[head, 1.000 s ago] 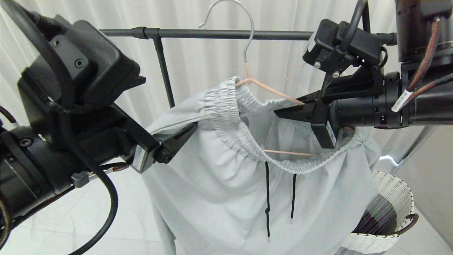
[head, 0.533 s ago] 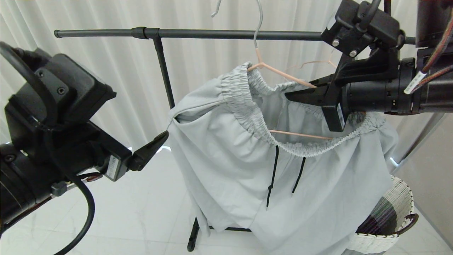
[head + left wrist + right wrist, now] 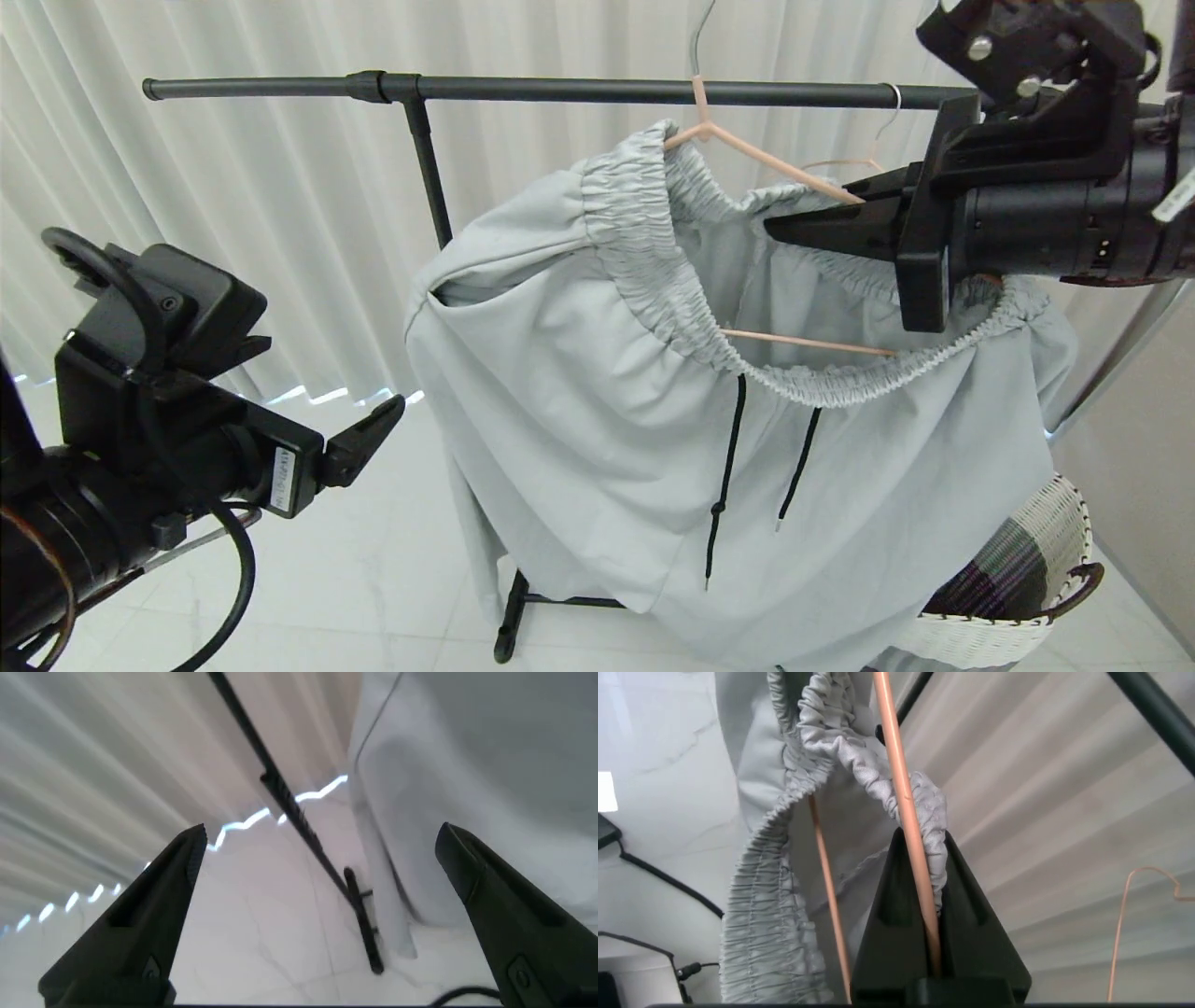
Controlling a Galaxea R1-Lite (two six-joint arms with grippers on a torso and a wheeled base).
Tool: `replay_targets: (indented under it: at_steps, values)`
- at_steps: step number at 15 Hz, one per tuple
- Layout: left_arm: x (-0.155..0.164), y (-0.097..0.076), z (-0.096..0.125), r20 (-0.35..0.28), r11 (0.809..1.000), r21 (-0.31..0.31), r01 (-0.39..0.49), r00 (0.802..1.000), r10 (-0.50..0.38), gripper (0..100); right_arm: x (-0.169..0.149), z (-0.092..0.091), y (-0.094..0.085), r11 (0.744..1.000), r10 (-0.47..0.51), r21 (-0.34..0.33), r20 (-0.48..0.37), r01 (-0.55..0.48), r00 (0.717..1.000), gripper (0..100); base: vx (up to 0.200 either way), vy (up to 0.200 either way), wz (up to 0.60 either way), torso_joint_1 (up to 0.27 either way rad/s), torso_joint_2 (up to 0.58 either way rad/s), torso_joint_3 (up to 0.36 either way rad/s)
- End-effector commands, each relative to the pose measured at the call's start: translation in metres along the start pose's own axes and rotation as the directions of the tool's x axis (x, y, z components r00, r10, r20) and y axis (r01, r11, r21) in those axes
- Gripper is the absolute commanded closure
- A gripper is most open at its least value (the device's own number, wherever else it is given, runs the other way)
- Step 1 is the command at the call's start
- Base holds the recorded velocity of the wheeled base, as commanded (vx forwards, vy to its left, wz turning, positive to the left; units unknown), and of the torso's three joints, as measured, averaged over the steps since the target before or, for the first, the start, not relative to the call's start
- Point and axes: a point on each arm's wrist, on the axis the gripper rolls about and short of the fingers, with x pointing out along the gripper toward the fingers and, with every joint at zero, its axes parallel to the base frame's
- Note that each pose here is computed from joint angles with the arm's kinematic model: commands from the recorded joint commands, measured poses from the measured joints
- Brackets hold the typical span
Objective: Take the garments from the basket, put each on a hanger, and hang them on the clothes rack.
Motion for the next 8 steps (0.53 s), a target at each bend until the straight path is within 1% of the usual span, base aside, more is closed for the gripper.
replay_targets:
  at_steps: [1, 3, 6, 7, 8]
  values:
    - [0.0098, 0.0002, -0.0066, -0.038, 1.000, -0.021, 0.013, 0.999, -0.014, 0, -0.0070, 0.0043, -0.0002, 1.000, 0.001, -0.006, 0.028, 0.000, 1.000, 100, 0.000, 0.000, 0.00, 0.000, 0.00, 0.000]
    - [0.0135, 0.0033, -0.0094, -0.048, 0.999, -0.029, 0.019, 0.999, -0.020, 0, -0.0093, 0.0066, 0.0008, 1.000, 0.015, -0.009, 0.045, -0.015, 0.999, 100, 0.000, 0.000, 0.00, 0.000, 0.00, 0.000]
    - [0.0143, 0.0068, -0.0104, -0.042, 0.999, -0.036, 0.035, 0.998, -0.037, 0, -0.0138, 0.0115, 0.0051, 0.999, 0.051, -0.015, 0.078, -0.050, 0.996, 100, 0.000, 0.000, 0.00, 0.000, 0.00, 0.000]
    - [0.0141, 0.0076, -0.0104, -0.039, 0.999, -0.039, 0.038, 0.998, -0.039, 100, -0.0140, 0.0122, 0.0065, 0.998, 0.056, -0.017, 0.081, -0.055, 0.995, 100, 0.000, 0.000, 0.00, 0.000, 0.00, 0.000]
    - [0.0141, 0.0074, -0.0108, -0.040, 0.998, -0.039, 0.040, 0.998, -0.041, 100, -0.0146, 0.0126, 0.0068, 0.998, 0.055, -0.017, 0.082, -0.054, 0.995, 100, 0.000, 0.000, 0.00, 0.000, 0.00, 0.000]
